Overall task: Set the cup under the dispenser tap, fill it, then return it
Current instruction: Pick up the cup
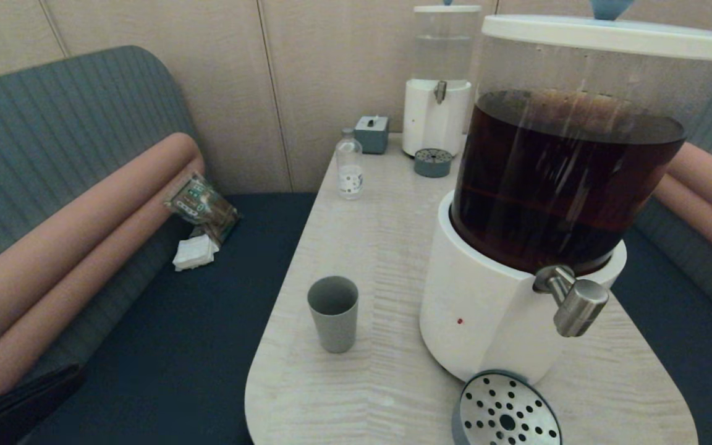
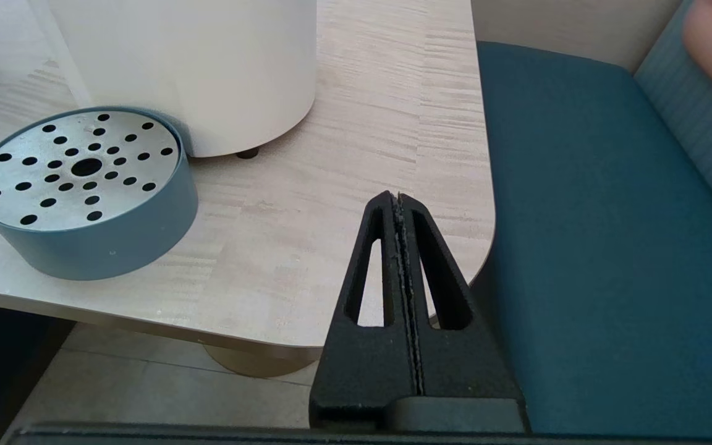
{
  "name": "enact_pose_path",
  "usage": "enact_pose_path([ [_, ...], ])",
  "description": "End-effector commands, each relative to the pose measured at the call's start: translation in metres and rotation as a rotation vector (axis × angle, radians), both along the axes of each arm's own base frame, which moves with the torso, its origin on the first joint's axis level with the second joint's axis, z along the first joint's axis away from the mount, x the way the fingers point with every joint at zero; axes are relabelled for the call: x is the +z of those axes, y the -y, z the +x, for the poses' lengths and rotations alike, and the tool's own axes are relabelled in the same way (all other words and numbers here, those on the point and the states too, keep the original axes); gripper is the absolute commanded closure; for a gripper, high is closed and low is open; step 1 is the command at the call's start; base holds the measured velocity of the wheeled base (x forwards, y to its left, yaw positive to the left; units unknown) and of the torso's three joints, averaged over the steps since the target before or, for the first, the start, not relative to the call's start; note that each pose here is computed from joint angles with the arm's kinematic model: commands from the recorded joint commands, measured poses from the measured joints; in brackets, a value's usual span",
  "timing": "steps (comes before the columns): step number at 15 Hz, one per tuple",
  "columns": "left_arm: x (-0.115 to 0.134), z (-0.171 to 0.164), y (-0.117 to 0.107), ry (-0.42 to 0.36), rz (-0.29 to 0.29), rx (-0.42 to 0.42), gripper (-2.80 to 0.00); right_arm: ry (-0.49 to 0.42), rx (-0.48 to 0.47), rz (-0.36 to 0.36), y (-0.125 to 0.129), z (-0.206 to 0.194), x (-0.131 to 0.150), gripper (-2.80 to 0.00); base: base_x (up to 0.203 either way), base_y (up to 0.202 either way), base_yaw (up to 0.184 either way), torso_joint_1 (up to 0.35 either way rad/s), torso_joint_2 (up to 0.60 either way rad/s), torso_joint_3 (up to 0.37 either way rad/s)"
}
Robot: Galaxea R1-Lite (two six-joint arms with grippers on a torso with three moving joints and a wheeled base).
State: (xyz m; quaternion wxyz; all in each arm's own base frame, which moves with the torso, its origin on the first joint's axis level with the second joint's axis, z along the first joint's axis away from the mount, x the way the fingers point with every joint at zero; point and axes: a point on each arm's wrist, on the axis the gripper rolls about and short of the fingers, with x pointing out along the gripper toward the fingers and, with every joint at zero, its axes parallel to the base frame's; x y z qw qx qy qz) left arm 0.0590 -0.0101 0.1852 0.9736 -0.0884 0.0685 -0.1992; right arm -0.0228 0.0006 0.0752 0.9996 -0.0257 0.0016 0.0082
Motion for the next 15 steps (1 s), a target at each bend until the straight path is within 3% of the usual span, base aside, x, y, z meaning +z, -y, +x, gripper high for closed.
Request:
enact_pose_path([
  [1, -0.007, 0.045, 0.002, -0.104, 0.001, -0.013, 0.0, -0.006, 0.001, -0.001, 0.0, 0.0, -0.003, 0.0, 0.0, 0.0, 0.0, 0.0, 0.0, 0.0],
  [5, -0.015, 0.099, 0.004, -0.092, -0.004, -0.053, 0.0, -0.007, 0.0, -0.001, 0.0, 0.001, -0.003, 0.0, 0.0, 0.0, 0.0, 0.0, 0.0, 0.0],
  [8, -0.02, 0.105, 0.003, -0.113, -0.026, 0.015, 0.0, -0.007, 0.001, -0.001, 0.0, 0.001, -0.003, 0.0, 0.0, 0.0, 0.0, 0.0, 0.0, 0.0],
  [12, -0.021, 0.111, 0.0, -0.113, 0.002, 0.133, 0.0, -0.007, 0.001, -0.001, 0.0, 0.001, -0.003, 0.0, 0.0, 0.0, 0.0, 0.0, 0.0, 0.0],
  [15, -0.019, 0.111, 0.001, -0.103, 0.002, 0.099, 0.0, -0.007, 0.001, -0.001, 0.0, 0.001, -0.003, 0.0, 0.0, 0.0, 0.0, 0.0, 0.0, 0.0],
])
